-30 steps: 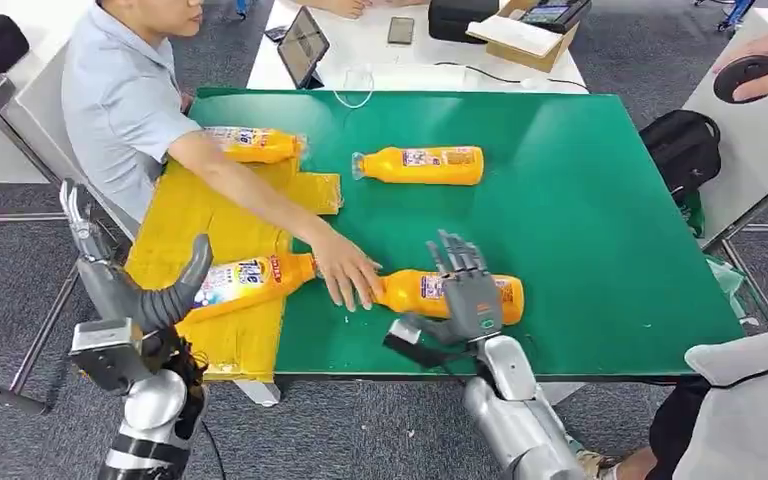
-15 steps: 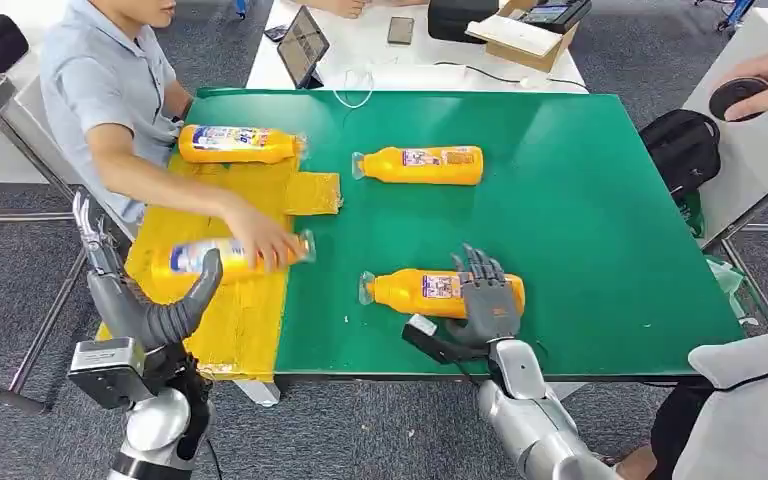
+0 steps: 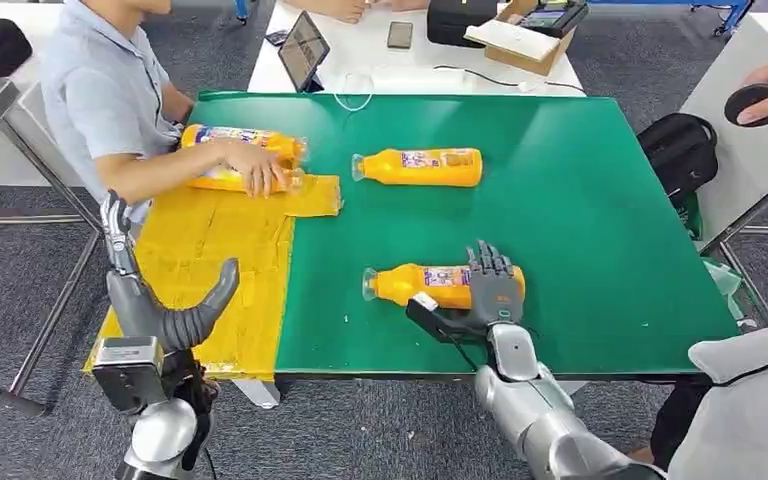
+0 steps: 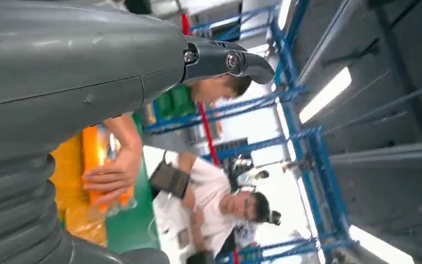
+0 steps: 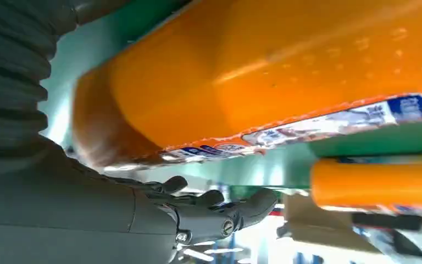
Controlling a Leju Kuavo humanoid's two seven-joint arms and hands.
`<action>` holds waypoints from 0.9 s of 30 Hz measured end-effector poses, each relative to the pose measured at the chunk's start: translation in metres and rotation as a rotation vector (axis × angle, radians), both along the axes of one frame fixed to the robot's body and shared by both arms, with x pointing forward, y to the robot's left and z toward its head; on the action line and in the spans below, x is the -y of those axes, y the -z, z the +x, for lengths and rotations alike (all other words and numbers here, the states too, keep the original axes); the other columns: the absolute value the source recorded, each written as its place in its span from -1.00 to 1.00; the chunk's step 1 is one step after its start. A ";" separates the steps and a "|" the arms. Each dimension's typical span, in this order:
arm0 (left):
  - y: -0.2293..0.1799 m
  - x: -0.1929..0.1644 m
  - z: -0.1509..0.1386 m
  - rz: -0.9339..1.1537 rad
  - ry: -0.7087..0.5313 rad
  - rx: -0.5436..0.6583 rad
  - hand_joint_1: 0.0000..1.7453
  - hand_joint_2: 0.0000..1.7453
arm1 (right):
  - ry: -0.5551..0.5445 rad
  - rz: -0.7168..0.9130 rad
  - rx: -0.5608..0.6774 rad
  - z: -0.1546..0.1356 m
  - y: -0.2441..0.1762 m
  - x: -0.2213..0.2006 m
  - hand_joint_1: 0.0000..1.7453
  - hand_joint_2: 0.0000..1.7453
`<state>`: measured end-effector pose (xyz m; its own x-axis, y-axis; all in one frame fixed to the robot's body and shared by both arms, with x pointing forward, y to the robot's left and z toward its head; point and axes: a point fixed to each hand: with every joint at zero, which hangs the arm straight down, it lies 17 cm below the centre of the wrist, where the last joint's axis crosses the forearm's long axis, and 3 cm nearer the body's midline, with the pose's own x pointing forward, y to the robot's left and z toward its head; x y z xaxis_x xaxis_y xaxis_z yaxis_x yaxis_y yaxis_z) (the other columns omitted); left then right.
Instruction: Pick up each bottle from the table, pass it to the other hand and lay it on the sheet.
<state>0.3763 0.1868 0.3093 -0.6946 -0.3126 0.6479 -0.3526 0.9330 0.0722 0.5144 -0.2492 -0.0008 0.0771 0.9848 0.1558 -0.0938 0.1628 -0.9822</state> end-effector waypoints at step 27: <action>0.004 0.024 0.012 -0.023 0.175 -0.077 -1.00 1.00 | -0.072 0.100 -0.210 0.010 0.017 -0.003 1.00 1.00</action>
<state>0.3881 0.1631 0.3052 -0.6850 -0.1758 0.7070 -0.1786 0.9814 0.0710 0.5246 -0.2461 -0.0176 0.0480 0.9694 0.2407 -0.3091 0.2436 -0.9193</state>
